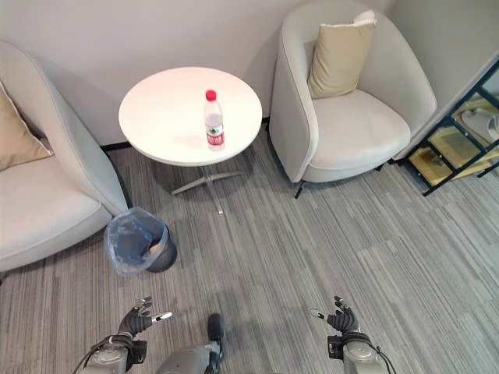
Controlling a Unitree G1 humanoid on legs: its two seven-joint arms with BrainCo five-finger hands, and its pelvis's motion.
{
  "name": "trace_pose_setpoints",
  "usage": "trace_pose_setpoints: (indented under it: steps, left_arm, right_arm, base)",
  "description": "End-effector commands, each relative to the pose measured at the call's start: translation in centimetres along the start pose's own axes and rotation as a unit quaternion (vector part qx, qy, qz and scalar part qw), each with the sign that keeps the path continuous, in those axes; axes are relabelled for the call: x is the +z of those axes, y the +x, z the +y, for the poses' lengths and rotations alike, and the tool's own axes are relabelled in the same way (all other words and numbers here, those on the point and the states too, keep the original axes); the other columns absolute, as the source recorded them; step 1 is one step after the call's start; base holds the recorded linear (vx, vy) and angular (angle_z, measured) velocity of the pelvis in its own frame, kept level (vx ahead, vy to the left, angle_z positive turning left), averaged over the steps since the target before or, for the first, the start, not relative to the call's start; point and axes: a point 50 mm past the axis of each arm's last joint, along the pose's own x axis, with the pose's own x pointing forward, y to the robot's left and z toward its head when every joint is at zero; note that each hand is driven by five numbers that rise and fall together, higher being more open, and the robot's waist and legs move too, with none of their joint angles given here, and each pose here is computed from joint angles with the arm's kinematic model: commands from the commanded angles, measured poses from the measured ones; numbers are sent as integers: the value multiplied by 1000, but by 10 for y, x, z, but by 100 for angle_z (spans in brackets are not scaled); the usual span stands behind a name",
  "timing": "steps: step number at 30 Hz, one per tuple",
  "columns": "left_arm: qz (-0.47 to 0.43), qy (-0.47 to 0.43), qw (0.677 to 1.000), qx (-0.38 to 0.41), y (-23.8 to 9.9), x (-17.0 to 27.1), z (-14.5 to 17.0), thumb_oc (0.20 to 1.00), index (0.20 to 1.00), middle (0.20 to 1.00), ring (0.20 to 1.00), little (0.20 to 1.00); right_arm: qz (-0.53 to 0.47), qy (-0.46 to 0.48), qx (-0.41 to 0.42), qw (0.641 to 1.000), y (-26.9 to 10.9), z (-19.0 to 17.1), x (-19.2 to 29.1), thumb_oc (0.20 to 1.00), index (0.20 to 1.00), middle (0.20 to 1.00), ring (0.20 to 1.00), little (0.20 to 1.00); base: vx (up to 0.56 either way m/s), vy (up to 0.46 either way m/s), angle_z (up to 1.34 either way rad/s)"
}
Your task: Gather garbage on tea table into small bin, then transfer packed bag to large trash can.
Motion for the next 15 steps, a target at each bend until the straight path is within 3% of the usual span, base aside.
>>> trace_pose_setpoints:
  steps: [1, 5, 9, 15]
  left_arm:
    - [-31, -3, 999, 22, -2, 9, 13, 1000, 1000, 1000, 1000, 1000]
    - [-20, 2, 1000, 13, -1, 4, 8, 1000, 1000, 1000, 1000, 1000]
    - [-9, 0, 1000, 14, 0, -1, 4, 1000, 1000, 1000, 1000, 1000]
    - [-5, -13, 1000, -6, 1, 0, -6, 1000, 1000, 1000, 1000, 1000]
  right_arm:
    - [-35, -20, 7, 999, 2, -1, 15, 1000, 1000, 1000, 1000, 1000]
    - [-37, -20, 5, 999, 2, -5, 17, 1000, 1000, 1000, 1000, 1000]
    - [-41, -29, 6, 999, -1, -7, 14, 1000, 1000, 1000, 1000, 1000]
    - [-52, -28, -8, 998, -1, -19, 19, 1000, 1000, 1000, 1000, 1000]
  base:
    - [363, 222, -12]
    - [379, 21, 32]
    - [539, -278, 70]
    - [213, -219, 94]
